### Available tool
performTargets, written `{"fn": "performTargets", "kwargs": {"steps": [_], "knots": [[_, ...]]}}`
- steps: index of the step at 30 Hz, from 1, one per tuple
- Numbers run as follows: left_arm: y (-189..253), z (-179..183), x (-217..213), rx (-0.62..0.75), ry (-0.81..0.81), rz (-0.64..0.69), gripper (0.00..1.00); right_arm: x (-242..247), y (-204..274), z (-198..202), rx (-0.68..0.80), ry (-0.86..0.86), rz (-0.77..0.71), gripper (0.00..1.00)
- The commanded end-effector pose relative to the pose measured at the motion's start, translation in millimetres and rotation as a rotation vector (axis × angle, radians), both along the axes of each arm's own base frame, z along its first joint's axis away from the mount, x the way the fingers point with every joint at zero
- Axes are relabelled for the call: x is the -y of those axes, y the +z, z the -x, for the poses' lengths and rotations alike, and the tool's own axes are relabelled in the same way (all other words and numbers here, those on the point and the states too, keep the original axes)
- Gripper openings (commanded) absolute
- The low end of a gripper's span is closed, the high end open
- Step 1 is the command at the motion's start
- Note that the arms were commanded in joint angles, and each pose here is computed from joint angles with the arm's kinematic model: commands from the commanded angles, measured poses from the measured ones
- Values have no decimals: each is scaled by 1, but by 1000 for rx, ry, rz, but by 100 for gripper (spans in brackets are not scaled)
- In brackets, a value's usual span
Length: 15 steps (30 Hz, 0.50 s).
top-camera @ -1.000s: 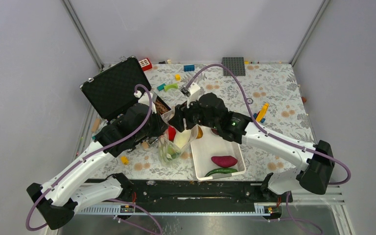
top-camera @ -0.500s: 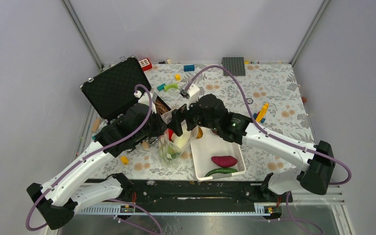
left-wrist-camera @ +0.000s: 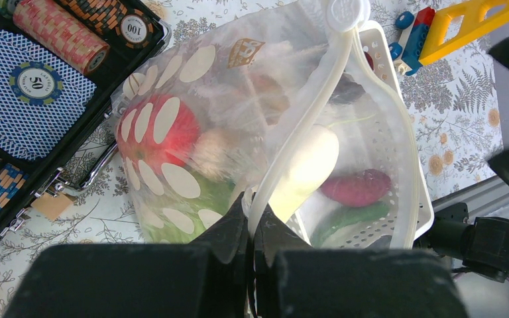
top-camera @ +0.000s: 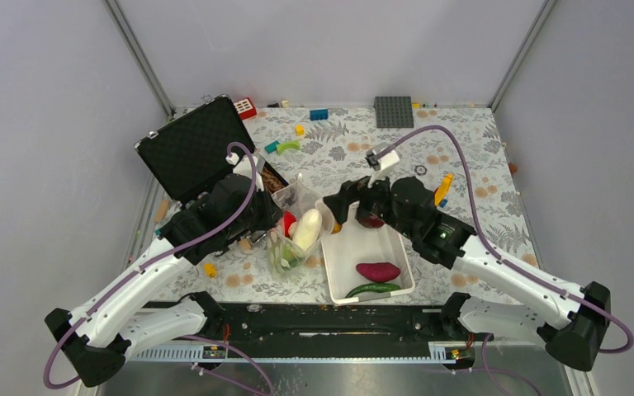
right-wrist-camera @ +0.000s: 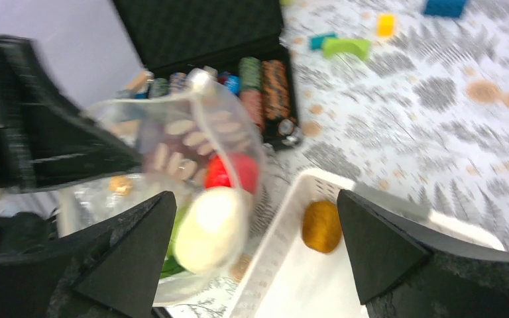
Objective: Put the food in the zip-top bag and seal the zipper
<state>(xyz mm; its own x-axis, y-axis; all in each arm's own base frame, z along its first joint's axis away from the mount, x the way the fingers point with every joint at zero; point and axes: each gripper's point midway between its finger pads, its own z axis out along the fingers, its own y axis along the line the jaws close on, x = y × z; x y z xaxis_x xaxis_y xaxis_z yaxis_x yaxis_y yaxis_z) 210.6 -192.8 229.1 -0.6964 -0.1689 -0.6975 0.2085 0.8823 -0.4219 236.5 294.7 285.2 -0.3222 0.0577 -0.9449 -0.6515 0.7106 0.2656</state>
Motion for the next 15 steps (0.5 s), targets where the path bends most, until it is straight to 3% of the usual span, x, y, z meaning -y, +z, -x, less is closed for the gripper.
{"fn": "performTargets", "kwargs": {"steps": [1, 15], "knots": [[10, -5, 7, 39, -18, 42, 1, 33, -31, -17, -100, -178, -79, 100], [8, -4, 6, 34, -15, 35, 1, 44, -136, -23, -370, -332, -29, 99]]}}
